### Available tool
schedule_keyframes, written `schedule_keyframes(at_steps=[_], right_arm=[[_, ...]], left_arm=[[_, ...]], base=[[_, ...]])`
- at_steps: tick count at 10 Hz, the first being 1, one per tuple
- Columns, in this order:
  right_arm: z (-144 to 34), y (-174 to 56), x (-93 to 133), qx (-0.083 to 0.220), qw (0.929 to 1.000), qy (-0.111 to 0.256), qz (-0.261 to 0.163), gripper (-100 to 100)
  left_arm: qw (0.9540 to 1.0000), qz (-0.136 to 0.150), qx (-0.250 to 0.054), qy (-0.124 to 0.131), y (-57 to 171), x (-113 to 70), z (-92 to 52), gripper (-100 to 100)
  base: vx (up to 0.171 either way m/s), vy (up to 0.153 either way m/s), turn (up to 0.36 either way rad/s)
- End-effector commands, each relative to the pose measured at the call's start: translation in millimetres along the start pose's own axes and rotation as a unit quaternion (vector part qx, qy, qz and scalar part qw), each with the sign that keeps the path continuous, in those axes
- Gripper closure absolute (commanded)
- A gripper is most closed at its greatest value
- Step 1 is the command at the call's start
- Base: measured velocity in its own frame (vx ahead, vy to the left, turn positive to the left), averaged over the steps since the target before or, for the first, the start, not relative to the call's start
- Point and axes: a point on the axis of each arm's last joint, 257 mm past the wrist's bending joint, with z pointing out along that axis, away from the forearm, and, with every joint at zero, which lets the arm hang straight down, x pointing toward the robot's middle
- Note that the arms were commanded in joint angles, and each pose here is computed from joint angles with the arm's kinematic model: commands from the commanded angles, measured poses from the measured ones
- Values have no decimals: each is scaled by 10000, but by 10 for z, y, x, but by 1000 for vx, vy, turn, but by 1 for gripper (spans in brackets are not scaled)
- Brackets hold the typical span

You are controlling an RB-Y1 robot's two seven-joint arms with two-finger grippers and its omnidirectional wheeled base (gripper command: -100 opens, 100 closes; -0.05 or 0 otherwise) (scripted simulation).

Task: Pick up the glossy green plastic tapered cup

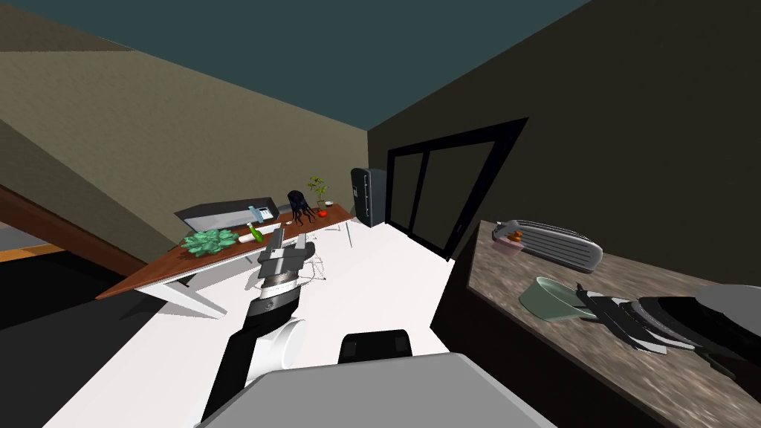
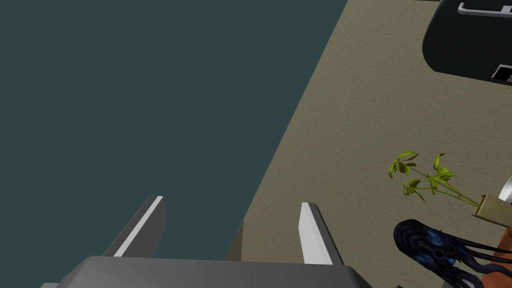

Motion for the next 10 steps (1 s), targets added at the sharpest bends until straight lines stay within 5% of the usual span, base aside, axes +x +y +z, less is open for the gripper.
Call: schedule_keyframes(at_steps=[1,10], right_arm=[[8,-121,-99,5,10000,19,-13,100],[53,-349,-403,-36,9998,13,185,100]], left_arm=[[10000,0,0,0,0,0,0,0],[10000,0,0,0,0,0,0,0]], base=[[-152,-57,67],[-75,-23,30]])
